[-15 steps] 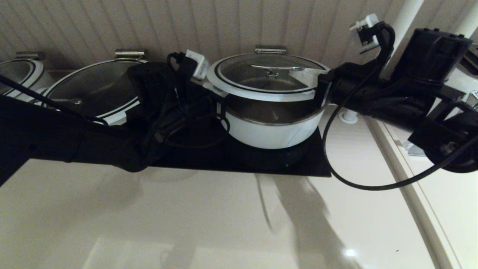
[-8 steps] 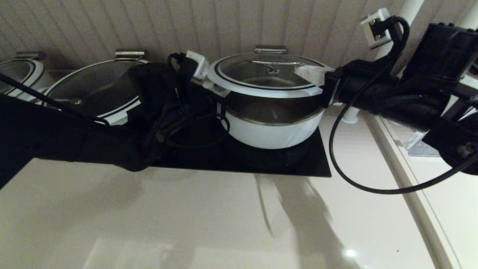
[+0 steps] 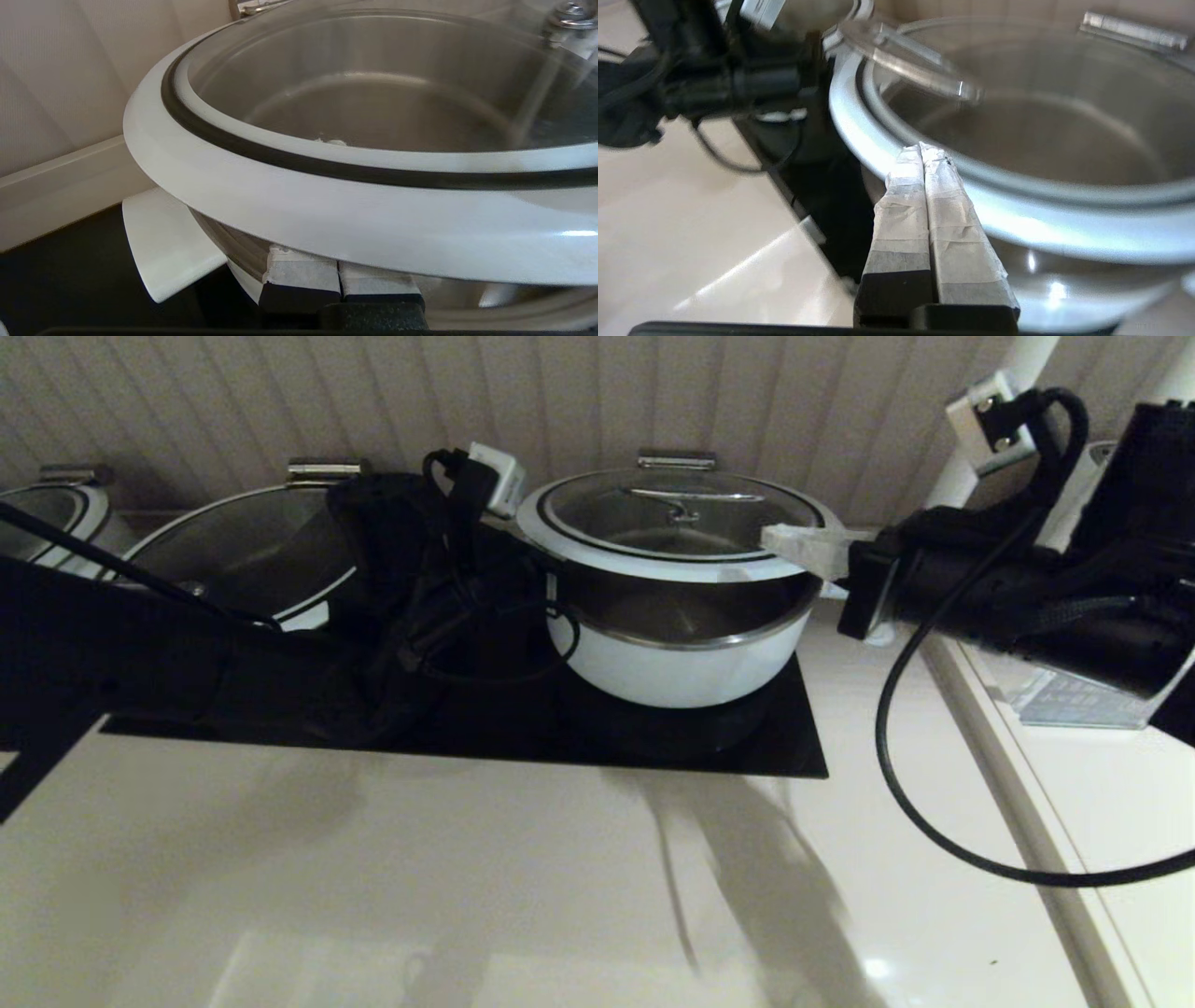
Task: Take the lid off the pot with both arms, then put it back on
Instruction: Hold the pot lid with the left arm, then open the pot lid completely
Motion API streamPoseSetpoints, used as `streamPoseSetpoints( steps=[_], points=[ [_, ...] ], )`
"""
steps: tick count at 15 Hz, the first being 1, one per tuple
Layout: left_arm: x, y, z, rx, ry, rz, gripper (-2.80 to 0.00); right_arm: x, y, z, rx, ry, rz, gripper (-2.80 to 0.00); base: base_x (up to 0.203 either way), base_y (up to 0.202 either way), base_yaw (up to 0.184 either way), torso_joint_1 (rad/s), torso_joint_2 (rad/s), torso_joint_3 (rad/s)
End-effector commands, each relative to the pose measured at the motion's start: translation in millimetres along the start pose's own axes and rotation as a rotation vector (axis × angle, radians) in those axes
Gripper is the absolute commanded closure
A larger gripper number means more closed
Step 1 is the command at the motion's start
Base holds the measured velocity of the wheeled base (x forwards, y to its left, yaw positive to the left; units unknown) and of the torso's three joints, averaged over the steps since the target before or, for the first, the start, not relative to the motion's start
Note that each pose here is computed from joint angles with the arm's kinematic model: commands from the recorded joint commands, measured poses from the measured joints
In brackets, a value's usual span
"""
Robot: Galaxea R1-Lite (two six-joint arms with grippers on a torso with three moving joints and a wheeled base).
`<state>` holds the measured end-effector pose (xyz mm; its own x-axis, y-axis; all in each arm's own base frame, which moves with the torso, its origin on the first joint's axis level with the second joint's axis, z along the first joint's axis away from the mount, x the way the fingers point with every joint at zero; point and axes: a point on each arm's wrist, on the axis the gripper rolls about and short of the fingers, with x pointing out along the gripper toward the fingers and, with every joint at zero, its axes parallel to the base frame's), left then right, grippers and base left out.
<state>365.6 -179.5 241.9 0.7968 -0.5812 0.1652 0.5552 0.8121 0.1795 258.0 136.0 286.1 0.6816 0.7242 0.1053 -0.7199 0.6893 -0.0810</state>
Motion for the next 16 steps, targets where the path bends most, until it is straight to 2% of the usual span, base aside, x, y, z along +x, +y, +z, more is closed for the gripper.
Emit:
streamPoseSetpoints(
  steps=[1, 6, 13, 16],
  points=[
    [1, 0.5, 2, 0.004, -0.014, 0.001, 0.00, -16, 6, 9, 0.011, -0.004, 0.002, 0.00, 0.000, 0.000, 0.000, 0.000, 0.00, 0.000],
    [0, 1.2, 3, 0.004, -0.016, 0.003, 0.00, -45, 16, 13, 0.036, -0.007, -0.002, 0.00, 0.000, 0.000, 0.000, 0.000, 0.00, 0.000],
    [0, 1.4, 3, 0.004, -0.015, 0.013, 0.00, -94, 12, -11, 0.051, 0.061, -0.109, 0.00, 0.000, 0.000, 0.000, 0.000, 0.00, 0.000],
    [0, 1.4, 4, 0.005, -0.016, 0.015, 0.00, -100, 13, -17, 0.056, 0.075, -0.118, 0.00, 0.000, 0.000, 0.000, 0.000, 0.00, 0.000]
  ],
)
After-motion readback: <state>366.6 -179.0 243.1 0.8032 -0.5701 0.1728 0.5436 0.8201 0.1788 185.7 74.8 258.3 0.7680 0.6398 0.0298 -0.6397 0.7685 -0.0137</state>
